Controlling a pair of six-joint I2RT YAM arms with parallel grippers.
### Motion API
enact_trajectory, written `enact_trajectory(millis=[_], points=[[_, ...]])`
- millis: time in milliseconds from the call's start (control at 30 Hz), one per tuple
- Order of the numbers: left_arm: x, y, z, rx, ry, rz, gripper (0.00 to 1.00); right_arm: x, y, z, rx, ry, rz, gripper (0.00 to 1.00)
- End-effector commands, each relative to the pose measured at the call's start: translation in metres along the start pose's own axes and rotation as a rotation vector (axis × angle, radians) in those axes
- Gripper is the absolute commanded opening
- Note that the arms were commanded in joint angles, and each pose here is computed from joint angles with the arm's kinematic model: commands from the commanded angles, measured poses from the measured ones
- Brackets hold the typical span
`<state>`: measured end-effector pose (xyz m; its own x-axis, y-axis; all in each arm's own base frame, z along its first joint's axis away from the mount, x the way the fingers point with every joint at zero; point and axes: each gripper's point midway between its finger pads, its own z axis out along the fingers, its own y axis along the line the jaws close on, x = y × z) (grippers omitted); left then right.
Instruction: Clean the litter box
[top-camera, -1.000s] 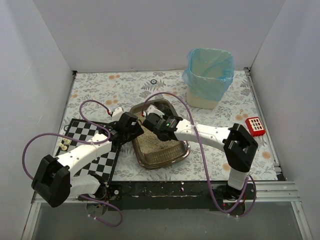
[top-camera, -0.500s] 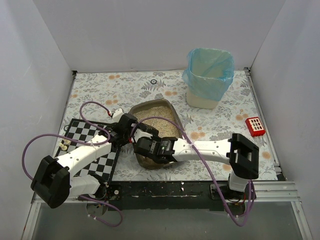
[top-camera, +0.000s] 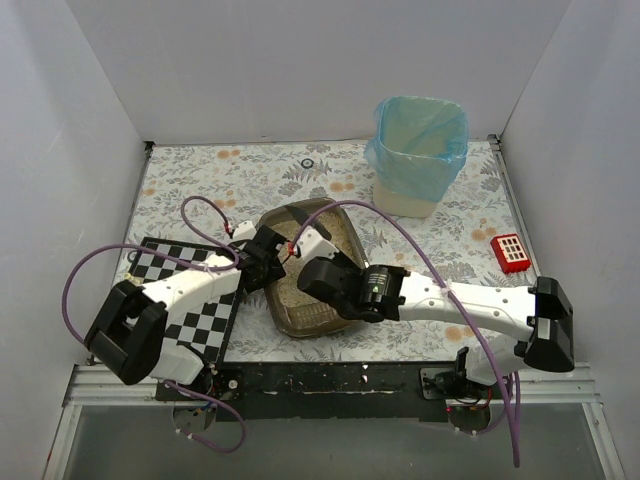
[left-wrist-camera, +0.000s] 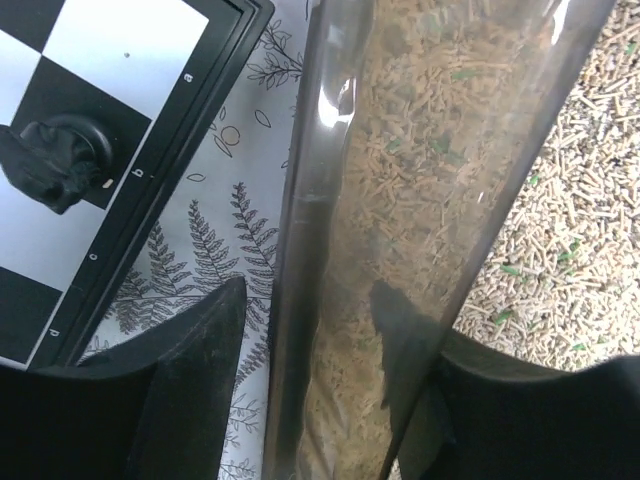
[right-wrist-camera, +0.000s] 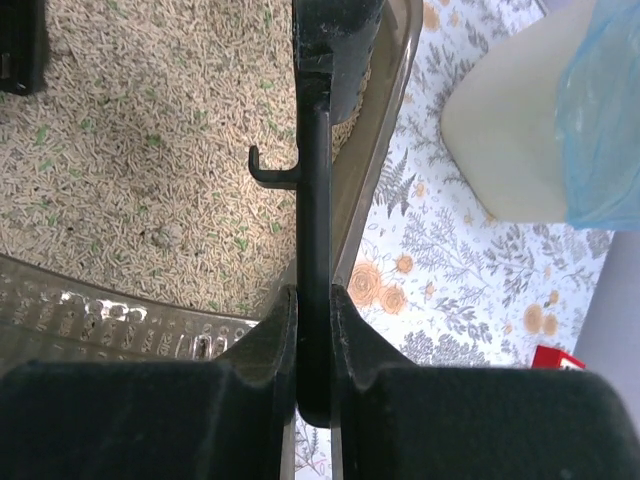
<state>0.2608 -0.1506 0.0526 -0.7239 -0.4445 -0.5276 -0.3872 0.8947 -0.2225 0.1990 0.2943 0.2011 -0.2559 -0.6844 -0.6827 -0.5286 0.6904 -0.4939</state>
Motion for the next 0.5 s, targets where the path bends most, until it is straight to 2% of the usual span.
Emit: enact_trajectory(millis=[0,67,133,200,267,300,467], points=[[-0.002,0.011,0.0,-0.103,0.0,0.041,0.45,0.008,-0.002,0.005,-0.015,-0.012,0.125,0.01],[0.0,0.007,0.001,-0.094,0.008,0.045,0.37,0.01,-0.001,0.004,-0.038,-0.018,0.157,0.01],[0.0,-0.001,-0.001,-0.056,0.012,0.043,0.34,0.011,0.001,0.004,-0.068,-0.025,0.181,0.01],[-0.002,-0.01,-0.004,-0.011,0.013,0.036,0.26,0.014,0.003,0.003,-0.081,-0.026,0.201,0.01],[-0.005,-0.021,-0.008,0.044,0.005,0.028,0.13,0.015,0.001,0.001,-0.082,-0.026,0.224,0.01],[-0.005,-0.025,-0.009,0.071,0.005,0.035,0.0,0.015,0.0,-0.001,-0.082,-0.03,0.237,0.01],[-0.01,-0.05,-0.019,0.252,-0.03,0.069,0.0,0.009,-0.003,-0.01,-0.114,-0.062,0.306,0.01]])
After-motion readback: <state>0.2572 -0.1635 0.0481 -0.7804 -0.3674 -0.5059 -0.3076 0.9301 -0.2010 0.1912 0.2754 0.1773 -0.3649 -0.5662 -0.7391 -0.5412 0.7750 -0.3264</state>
